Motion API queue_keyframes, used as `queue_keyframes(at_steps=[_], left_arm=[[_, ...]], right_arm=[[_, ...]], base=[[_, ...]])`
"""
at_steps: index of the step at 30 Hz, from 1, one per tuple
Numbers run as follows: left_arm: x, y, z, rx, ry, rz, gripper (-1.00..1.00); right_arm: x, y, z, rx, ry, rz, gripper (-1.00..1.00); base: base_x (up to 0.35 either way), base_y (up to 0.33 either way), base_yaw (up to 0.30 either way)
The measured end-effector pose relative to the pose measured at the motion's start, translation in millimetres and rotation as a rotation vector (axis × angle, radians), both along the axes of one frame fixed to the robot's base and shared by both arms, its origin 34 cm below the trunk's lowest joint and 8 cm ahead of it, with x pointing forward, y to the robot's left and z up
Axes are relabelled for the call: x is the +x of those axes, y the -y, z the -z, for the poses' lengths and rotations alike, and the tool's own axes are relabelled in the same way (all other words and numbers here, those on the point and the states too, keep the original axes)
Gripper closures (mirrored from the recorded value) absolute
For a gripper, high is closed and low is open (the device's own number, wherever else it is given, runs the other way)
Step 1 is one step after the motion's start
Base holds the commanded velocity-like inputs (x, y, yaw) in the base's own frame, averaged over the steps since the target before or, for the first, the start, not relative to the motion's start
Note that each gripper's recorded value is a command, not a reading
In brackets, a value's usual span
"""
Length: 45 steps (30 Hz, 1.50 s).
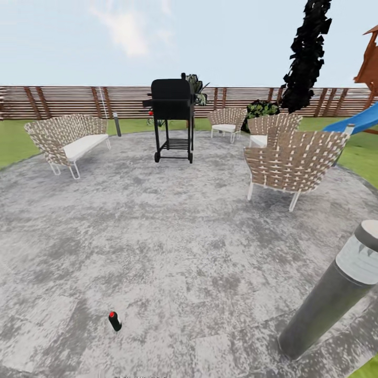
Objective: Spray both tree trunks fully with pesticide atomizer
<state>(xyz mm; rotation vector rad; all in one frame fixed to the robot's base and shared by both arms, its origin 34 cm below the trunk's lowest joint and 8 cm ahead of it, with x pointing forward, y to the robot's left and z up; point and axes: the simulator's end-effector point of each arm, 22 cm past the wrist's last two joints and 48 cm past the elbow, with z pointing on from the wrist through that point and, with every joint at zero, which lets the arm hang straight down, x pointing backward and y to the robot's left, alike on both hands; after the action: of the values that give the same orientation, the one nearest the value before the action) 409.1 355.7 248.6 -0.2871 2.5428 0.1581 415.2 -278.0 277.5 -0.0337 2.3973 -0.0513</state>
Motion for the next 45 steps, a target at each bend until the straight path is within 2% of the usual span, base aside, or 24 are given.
queue_keyframes(at_steps=[23,26,27,29,30,32,33,34,35,36,45], left_arm=[[4.6,1.6,-1.8,-0.004,0.008,0.008,-1.0],[15.5,2.9,-5.0,-0.003,0.015,0.014,-1.0],[26.8,2.7,-9.5,-0.001,0.032,0.016,-1.0],[66.9,2.6,-26.8,0.003,0.091,0.023,-1.0],[96.5,2.1,-40.1,0.002,0.121,0.025,-1.0],[129.0,3.2,-53.9,-0.009,0.124,0.026,-1.0],[148.5,4.4,-62.3,-0.02,0.113,0.026,-1.0],[178.8,3.9,-78.9,-0.029,0.118,0.027,-1.0],[180.3,3.3,-80.1,-0.028,0.119,0.027,-1.0],[180.8,-5.6,-82.0,-0.018,0.123,0.026,-1.0],[179.5,-8.8,-81.2,-0.013,0.121,0.024,-1.0]], right_arm=[[0.7,0.3,-0.5,0.0,0.002,0.0,-1.0],[3.9,1.2,-2.7,0.0,0.01,0.002,-1.0],[8.3,1.3,-5.7,0.0,0.021,0.002,-1.0],[33.3,0.3,-23.2,-0.001,0.081,-0.001,-1.0],[66.0,-1.0,-46.6,-0.003,0.155,-0.008,-1.0],[119.7,-2.7,-86.9,-0.011,0.259,-0.02,-1.0],[156.4,-2.8,-111.0,-0.019,0.295,-0.025,-1.0],[215.4,0.8,-146.5,-0.03,0.288,-0.018,-1.0],[264.2,0.9,-190.9,-0.032,0.373,-0.017,-1.0],[259.2,0.5,-186.1,-0.032,0.352,-0.019,-1.0],[256.8,0.9,-182.5,-0.034,0.342,-0.019,-1.0]], base=[[0.0,-0.002,0.261],[0.0,0.0,0.032],[0.0,0.0,0.012],[0.0,0.0,0.006],[0.0,0.0,0.003],[0.0,0.0,0.001],[0.0,0.0,0.0],[0.0,0.0,0.0],[0.0,0.0,0.0],[0.0,0.0,0.0],[0.158,-0.106,0.087]])
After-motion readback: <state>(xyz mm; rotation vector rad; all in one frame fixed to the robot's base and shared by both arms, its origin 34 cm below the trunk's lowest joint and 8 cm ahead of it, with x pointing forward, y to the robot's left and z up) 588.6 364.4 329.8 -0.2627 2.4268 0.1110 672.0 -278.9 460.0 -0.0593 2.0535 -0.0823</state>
